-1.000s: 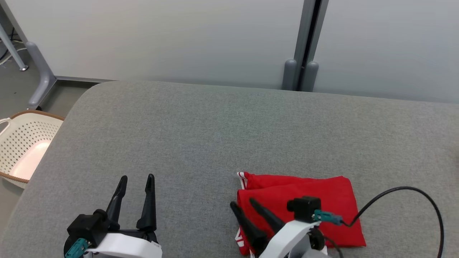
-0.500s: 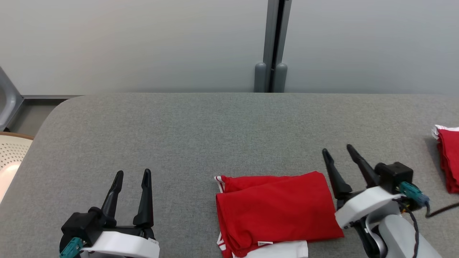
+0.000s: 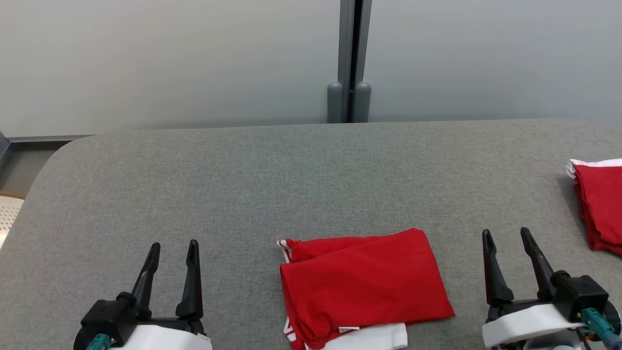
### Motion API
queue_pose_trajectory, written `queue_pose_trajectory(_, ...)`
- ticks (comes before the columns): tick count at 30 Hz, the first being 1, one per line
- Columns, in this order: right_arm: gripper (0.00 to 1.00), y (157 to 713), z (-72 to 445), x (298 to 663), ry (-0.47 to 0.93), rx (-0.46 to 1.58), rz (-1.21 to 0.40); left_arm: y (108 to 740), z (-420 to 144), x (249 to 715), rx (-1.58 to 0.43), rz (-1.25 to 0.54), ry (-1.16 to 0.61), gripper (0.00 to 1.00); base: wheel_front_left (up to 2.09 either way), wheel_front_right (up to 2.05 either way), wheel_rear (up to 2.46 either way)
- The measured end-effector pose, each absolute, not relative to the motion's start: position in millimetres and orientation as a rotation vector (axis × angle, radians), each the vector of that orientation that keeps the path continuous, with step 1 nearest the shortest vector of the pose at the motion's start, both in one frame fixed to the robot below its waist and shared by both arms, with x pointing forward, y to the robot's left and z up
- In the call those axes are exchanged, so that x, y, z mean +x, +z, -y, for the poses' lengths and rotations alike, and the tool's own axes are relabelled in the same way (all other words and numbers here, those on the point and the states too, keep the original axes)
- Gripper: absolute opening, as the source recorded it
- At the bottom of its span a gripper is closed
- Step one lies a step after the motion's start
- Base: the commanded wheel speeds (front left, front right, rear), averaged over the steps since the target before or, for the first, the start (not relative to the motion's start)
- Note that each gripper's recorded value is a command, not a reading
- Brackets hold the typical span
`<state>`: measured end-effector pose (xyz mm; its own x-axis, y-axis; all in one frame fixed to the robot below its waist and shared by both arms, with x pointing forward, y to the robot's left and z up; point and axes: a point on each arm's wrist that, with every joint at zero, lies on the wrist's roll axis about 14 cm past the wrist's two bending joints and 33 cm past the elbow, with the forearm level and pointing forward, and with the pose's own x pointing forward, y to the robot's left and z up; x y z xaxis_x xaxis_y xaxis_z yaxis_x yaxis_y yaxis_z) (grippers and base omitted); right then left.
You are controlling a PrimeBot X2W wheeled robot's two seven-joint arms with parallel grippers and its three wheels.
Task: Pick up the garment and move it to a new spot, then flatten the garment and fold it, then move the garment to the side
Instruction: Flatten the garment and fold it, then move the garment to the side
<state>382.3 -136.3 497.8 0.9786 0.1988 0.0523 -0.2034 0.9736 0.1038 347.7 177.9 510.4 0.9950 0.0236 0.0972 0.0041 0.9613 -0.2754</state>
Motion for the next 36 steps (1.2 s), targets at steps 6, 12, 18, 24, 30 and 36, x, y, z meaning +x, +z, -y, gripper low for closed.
queue_pose_trajectory(6, 1.0, 495.6, 132.4, 377.4, 0.206, 0.098, 0.038, 510.2, -177.8, 345.5, -0.265, 0.099, 0.013, 1.0, 0.0, 0.0, 0.0)
queue_pose_trajectory(12, 1.0, 492.1, 125.4, 378.1, 0.224, 0.095, 0.026, 508.7, -178.1, 343.1, -0.266, 0.095, 0.016, 1.0, 0.0, 0.0, 0.0)
queue_pose_trajectory(18, 1.0, 458.8, 115.5, 375.2, 0.247, 0.107, -0.081, 502.3, -177.5, 344.6, -0.274, 0.074, 0.019, 1.0, 0.0, 0.0, 0.0)
queue_pose_trajectory(24, 1.0, 419.7, 100.1, 374.7, 0.277, 0.15, -0.222, 493.9, -179.0, 348.1, -0.274, 0.048, 0.023, 1.0, 0.0, 0.0, 0.0)
queue_pose_trajectory(30, 1.0, 390.5, 83.4, 378.2, 0.304, 0.203, -0.346, 490.8, -183.8, 354.4, -0.27, 0.039, 0.035, 1.0, 0.0, 0.0, 0.0)
queue_pose_trajectory(36, 0.83, 371.8, 69.9, 381.5, 0.333, 0.218, -0.422, 485.5, -188.6, 355.4, -0.267, 0.023, 0.052, 1.0, 0.0, 0.0, 0.0)
